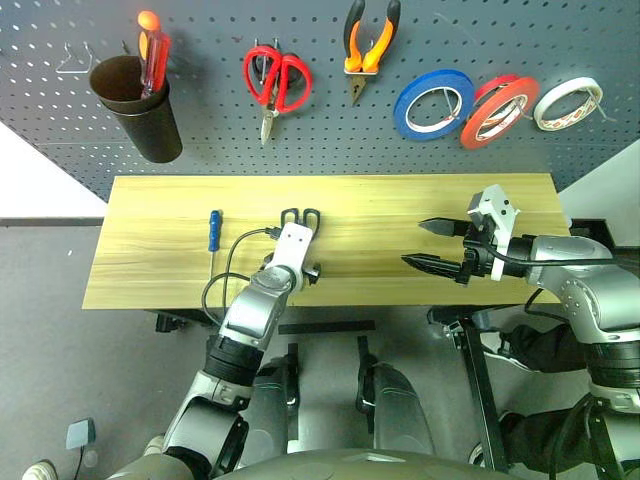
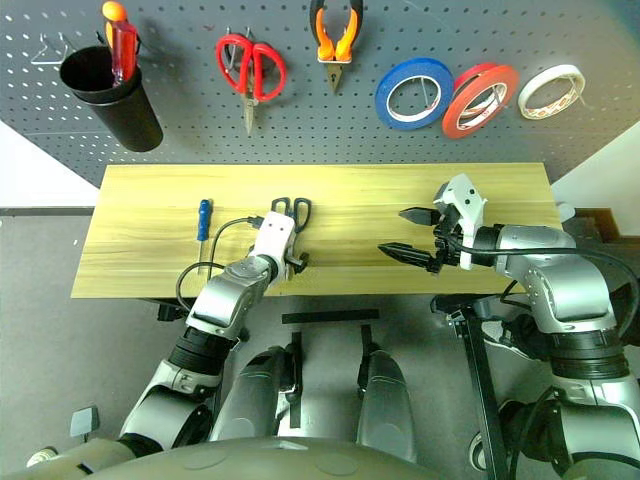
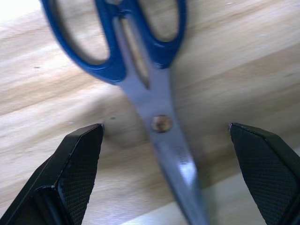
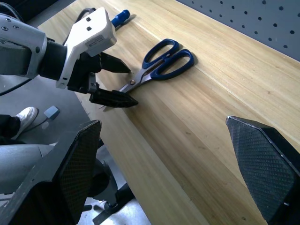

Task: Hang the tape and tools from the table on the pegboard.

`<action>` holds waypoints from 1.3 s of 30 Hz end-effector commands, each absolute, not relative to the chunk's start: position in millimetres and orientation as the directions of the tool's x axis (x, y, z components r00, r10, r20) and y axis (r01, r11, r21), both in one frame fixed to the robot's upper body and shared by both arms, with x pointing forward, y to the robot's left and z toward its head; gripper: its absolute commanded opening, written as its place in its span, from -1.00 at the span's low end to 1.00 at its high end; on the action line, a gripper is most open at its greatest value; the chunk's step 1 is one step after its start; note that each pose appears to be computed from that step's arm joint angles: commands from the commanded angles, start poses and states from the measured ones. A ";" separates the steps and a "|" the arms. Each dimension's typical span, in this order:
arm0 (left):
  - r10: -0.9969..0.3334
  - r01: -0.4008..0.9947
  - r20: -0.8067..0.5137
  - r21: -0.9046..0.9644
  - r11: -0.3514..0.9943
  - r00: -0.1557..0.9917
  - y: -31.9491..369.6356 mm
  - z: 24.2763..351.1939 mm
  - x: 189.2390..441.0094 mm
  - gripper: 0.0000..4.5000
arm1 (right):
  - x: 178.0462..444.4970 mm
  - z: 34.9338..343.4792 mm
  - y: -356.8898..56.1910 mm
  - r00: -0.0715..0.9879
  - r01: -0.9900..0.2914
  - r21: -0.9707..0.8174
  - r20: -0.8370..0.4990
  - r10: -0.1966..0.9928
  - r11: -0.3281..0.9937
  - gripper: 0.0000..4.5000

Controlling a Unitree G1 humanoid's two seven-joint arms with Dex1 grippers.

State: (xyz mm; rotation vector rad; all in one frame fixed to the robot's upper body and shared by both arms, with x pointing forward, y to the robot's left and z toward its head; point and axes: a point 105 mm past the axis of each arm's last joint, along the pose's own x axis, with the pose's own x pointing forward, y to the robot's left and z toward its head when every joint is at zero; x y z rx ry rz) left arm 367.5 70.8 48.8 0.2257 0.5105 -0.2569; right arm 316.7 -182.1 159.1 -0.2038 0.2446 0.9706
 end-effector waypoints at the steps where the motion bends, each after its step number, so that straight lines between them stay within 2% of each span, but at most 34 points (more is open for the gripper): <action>1: -0.159 0.285 -0.503 0.184 0.941 0.849 71.3 46.5 367.5 0.70 | 314.7 170.8 -186.4 0.559 -0.825 -0.099 -0.277 0.781 0.556 1.00; 7: -0.145 0.271 -0.515 0.177 0.946 0.845 70.2 44.4 367.6 -0.08 | 315.5 170.0 -190.3 0.565 -0.820 -0.097 -0.290 0.772 0.564 1.00; 8: -0.146 0.272 -0.516 0.176 0.946 0.844 69.7 44.3 367.9 -0.27 | 315.5 169.8 -191.1 0.566 -0.820 -0.097 -0.292 0.771 0.565 1.00; 12: -0.140 0.261 -0.513 0.171 0.950 0.847 72.1 45.0 369.6 -0.76 | 316.6 172.1 -192.9 0.568 -0.818 -0.096 -0.287 0.772 0.567 1.00; 22: -0.141 0.262 -0.451 0.220 0.940 0.882 83.8 59.9 376.2 -0.76 | 316.7 182.1 -187.5 0.523 -0.852 -0.127 -0.241 0.817 0.508 1.00; 25: -0.161 0.276 -0.430 0.219 0.936 0.888 90.6 64.1 377.0 -0.76 | 310.2 187.1 -182.6 0.472 -0.882 -0.118 -0.234 0.850 0.457 1.00; 28: -0.253 0.348 -0.361 0.226 0.910 0.897 90.3 73.7 374.1 -0.76 | 305.7 188.5 -180.4 0.441 -0.897 -0.123 -0.248 0.863 0.424 1.00; 29: -0.321 0.400 -0.322 0.218 0.890 0.891 89.6 80.6 371.0 -0.76 | 303.5 189.6 -179.4 0.429 -0.903 -0.120 -0.254 0.867 0.412 1.00; 34: -0.545 0.571 -0.175 0.175 0.802 0.820 95.6 107.2 356.2 -0.76 | 296.4 199.7 -176.3 0.392 -0.920 -0.129 -0.243 0.887 0.371 1.00; 37: -0.594 0.598 -0.080 0.185 0.780 0.800 102.9 122.9 350.6 -0.76 | 293.2 207.0 -173.8 0.378 -0.924 -0.147 -0.224 0.898 0.352 1.00; 39: -0.590 0.569 0.033 0.227 0.790 0.806 115.0 140.9 343.8 -0.76 | 289.1 217.8 -169.6 0.368 -0.926 -0.165 -0.204 0.907 0.339 1.00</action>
